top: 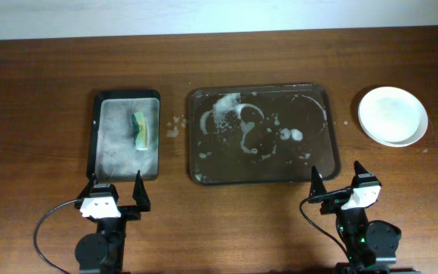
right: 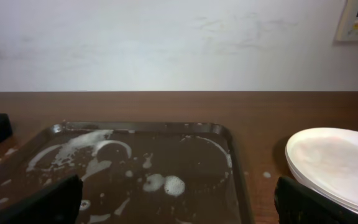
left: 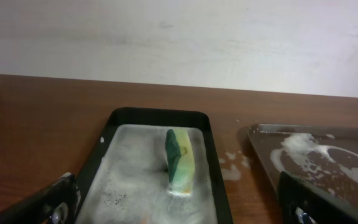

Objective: Clean dirty plates on tray and stack at the side

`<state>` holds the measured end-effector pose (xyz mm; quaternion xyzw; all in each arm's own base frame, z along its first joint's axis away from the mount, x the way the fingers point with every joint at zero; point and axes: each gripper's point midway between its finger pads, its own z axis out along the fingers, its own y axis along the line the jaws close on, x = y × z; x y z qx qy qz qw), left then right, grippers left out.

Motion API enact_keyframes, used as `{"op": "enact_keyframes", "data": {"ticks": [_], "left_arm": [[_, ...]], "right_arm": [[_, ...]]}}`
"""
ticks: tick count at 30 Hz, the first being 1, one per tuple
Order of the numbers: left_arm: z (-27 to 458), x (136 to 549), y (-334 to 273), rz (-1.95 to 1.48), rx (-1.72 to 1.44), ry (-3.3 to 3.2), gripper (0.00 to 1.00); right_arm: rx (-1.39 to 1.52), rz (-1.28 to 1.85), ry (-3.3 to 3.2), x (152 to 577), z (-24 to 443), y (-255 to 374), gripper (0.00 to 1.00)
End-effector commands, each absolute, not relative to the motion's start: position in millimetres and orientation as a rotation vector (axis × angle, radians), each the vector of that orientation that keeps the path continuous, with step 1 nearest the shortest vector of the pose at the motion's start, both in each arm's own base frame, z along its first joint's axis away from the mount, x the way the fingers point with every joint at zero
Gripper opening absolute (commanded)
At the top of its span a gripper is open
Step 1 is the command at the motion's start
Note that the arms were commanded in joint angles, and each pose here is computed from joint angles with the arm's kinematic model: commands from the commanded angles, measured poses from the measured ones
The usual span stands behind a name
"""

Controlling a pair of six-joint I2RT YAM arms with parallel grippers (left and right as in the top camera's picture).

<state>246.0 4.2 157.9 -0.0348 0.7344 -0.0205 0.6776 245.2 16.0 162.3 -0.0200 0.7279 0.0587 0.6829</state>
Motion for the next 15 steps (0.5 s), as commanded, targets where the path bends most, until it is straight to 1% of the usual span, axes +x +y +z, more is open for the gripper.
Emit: {"op": "enact_keyframes", "data": {"ticks": [1, 15], "left_arm": [[156.6, 245.8, 5.1, -0.032, -0.068, 1.648, 0.99], [156.4, 245.9, 3.7, -0.039, -0.062, 1.649, 0.99]], "right_arm": [[-0.050, 0.130, 1.634, 245.2, 159.5, 16.9, 0.98], [-0.050, 0.130, 1.634, 245.2, 159.5, 17.0, 0.98]]}}
